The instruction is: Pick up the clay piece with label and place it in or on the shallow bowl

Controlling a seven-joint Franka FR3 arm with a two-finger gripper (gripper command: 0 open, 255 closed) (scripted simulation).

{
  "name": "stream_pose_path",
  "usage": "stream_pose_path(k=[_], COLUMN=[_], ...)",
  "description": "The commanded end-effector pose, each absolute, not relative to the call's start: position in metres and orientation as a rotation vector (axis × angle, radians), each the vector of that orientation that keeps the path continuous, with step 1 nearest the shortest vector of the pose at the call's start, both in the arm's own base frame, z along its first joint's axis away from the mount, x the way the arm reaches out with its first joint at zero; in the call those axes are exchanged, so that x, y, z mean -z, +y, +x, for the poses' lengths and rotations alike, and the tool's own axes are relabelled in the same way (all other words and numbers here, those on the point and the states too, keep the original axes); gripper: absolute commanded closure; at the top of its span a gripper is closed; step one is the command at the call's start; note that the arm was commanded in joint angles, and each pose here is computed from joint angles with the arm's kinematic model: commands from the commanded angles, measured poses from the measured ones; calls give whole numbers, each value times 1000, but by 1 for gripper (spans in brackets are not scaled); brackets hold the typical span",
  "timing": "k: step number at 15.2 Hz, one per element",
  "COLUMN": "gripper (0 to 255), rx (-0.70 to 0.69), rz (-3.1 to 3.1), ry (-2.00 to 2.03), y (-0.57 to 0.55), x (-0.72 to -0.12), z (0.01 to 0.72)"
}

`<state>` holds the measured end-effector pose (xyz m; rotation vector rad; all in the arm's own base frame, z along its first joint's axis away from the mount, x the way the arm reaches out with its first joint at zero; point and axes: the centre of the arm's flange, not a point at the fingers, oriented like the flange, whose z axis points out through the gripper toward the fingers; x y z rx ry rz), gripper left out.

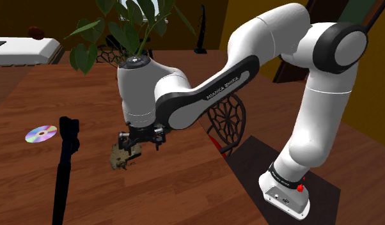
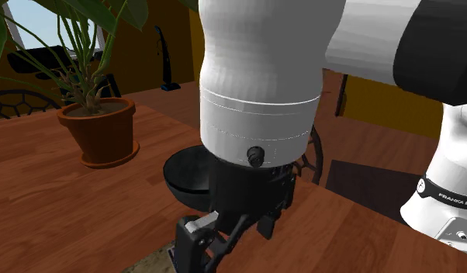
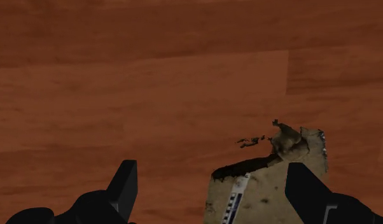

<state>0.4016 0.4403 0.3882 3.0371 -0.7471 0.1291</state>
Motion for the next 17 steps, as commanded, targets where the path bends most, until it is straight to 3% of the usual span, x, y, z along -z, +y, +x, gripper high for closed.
stream_pose_path(k=[1, 7, 17], gripper=[0, 0, 0], rx=[-151, -195, -196], rz=[3021, 2981, 2981], ry=[-778, -855, -855], y=[465, 529, 527], x=[-374, -339, -299], z=[410, 444, 448])
